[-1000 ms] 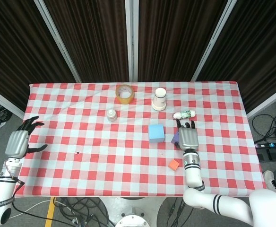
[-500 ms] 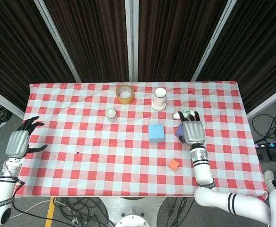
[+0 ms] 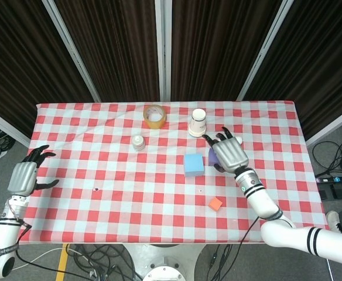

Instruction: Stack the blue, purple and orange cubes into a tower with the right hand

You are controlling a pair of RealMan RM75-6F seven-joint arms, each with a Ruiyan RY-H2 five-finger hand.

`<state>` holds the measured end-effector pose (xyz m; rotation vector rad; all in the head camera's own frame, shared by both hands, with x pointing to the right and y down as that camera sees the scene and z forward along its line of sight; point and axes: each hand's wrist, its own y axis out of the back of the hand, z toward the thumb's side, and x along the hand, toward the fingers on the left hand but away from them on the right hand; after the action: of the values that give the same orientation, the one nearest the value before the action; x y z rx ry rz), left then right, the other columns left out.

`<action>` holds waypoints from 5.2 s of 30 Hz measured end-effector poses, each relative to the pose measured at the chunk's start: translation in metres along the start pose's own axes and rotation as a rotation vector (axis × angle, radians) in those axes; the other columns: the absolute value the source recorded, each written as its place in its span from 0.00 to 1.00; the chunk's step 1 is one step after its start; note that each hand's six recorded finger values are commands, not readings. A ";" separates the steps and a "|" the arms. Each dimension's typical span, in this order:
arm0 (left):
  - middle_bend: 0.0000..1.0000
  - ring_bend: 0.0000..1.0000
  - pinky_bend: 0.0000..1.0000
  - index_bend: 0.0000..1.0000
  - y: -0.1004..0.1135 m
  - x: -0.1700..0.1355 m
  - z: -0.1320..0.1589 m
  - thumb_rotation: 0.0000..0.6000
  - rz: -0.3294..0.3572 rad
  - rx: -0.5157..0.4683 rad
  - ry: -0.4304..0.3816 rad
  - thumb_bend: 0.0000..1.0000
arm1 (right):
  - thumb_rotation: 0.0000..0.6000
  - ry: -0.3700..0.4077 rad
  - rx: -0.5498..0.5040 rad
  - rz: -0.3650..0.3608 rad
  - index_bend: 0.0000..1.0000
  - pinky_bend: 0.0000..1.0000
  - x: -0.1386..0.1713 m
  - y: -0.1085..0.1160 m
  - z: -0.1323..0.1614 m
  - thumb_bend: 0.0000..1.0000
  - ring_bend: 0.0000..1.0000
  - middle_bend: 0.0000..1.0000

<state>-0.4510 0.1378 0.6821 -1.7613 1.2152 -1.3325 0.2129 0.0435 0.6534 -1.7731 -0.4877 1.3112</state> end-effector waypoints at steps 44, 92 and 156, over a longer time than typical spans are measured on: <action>0.24 0.16 0.29 0.33 0.002 0.001 -0.004 1.00 0.003 -0.014 0.009 0.11 | 1.00 0.124 0.027 -0.033 0.11 0.00 -0.031 -0.023 0.035 0.16 0.17 0.42; 0.24 0.16 0.29 0.33 0.001 0.001 -0.004 1.00 0.003 -0.009 0.005 0.11 | 1.00 0.192 0.008 -0.134 0.08 0.00 -0.013 0.011 0.059 0.06 0.05 0.23; 0.24 0.16 0.29 0.31 0.001 0.000 -0.001 1.00 0.036 0.028 -0.008 0.11 | 1.00 0.546 0.364 0.254 0.16 0.07 0.059 -0.106 0.032 0.11 0.14 0.41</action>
<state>-0.4526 0.1373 0.6814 -1.7158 1.2132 -1.3147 0.2240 0.1577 0.7026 -1.8133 0.2716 0.9397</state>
